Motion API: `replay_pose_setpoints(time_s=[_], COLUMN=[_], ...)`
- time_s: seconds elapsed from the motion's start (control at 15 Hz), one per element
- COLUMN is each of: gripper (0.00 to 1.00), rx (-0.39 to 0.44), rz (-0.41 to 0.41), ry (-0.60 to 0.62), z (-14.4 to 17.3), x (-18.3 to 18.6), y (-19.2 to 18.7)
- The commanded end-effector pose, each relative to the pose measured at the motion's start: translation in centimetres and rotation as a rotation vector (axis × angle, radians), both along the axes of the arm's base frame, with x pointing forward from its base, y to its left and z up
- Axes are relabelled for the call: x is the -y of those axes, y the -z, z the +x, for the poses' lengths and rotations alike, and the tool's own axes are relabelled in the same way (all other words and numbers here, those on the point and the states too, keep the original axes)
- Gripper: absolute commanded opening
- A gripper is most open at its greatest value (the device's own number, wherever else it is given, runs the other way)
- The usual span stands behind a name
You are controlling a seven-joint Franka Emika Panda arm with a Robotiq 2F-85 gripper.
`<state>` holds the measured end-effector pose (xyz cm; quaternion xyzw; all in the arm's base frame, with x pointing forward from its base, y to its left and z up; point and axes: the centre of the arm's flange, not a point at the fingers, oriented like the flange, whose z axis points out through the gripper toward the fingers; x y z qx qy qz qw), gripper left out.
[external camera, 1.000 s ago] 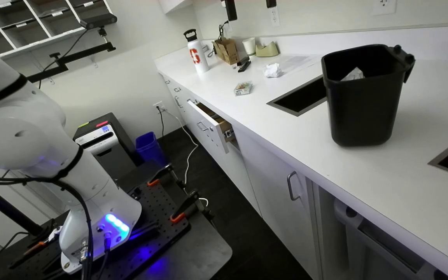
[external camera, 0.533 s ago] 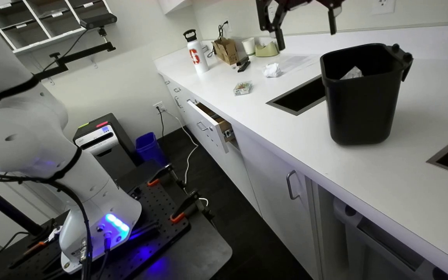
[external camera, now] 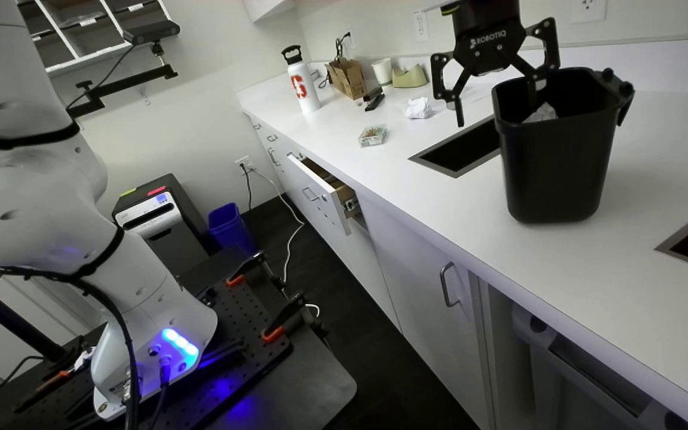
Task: Move the black bin to the left
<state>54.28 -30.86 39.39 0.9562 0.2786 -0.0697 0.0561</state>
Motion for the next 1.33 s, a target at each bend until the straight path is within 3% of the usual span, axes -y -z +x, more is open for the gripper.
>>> replay_pose_setpoints(time_s=[0.0, 0.53, 0.93, 1.27], gripper=[0.66, 0.04, 0.01, 0.01], rx=[-0.011, -0.020, 0.020, 0.045], rz=[0.021, 0.031, 0.050, -0.032], ry=[-0.029, -0.007, 0.035, -0.050], z=[1.8, 2.0, -0.2, -2.6], x=[0.3, 1.3, 0.4, -3.6], y=[0.7, 1.6, -0.5, -4.2])
